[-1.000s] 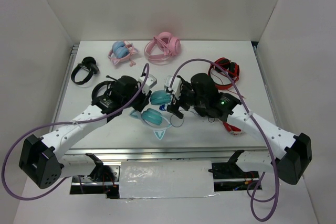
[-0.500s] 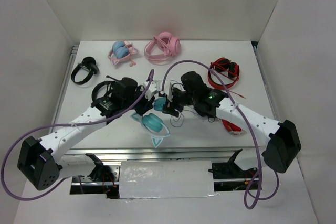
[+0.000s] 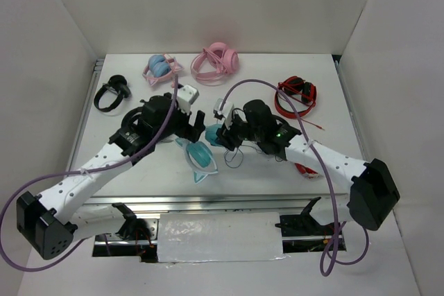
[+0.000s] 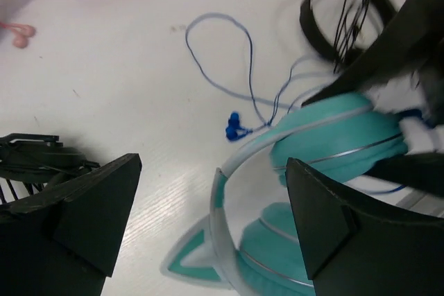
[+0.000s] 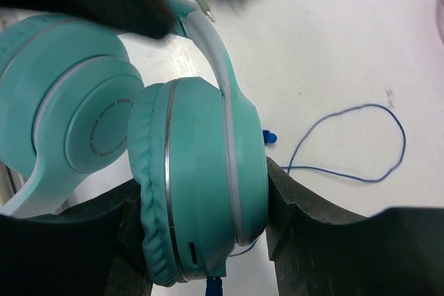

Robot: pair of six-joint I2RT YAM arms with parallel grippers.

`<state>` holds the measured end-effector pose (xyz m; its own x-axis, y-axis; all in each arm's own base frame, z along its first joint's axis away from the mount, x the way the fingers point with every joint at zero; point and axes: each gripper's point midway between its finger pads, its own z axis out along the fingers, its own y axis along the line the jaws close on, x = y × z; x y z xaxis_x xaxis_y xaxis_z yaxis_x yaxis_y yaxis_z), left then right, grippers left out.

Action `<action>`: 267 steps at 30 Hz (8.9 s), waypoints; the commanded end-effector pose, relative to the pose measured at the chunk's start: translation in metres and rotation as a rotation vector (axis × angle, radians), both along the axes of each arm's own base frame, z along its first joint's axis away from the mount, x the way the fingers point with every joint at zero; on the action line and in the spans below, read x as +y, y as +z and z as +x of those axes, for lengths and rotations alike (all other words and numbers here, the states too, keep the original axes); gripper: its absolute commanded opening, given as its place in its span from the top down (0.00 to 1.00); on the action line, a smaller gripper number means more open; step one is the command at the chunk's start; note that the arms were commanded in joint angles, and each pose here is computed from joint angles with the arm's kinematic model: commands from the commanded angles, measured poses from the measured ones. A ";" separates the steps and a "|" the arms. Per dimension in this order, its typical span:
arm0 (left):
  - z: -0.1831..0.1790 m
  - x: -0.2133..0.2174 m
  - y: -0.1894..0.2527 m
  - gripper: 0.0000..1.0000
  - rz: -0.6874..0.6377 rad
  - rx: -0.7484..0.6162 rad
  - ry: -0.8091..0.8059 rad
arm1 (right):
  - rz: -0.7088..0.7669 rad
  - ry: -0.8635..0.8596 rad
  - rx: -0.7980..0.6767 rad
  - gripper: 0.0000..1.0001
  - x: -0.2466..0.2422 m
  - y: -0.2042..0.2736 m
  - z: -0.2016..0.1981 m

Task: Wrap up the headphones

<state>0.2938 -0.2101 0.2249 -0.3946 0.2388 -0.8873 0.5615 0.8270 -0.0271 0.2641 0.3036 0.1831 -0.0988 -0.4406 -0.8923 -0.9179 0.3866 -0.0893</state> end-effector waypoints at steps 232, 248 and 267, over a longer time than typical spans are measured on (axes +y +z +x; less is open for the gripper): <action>0.020 -0.053 0.270 1.00 -0.396 -0.170 -0.454 | 0.504 -0.179 -0.096 0.51 0.003 0.036 0.063; -0.060 -0.074 0.278 1.00 -0.378 -0.232 -0.870 | 0.546 -0.255 0.085 1.00 0.033 0.053 0.175; -0.030 -0.137 0.020 1.00 0.222 0.003 -0.930 | 0.341 -0.561 -0.187 1.00 -0.132 0.137 0.230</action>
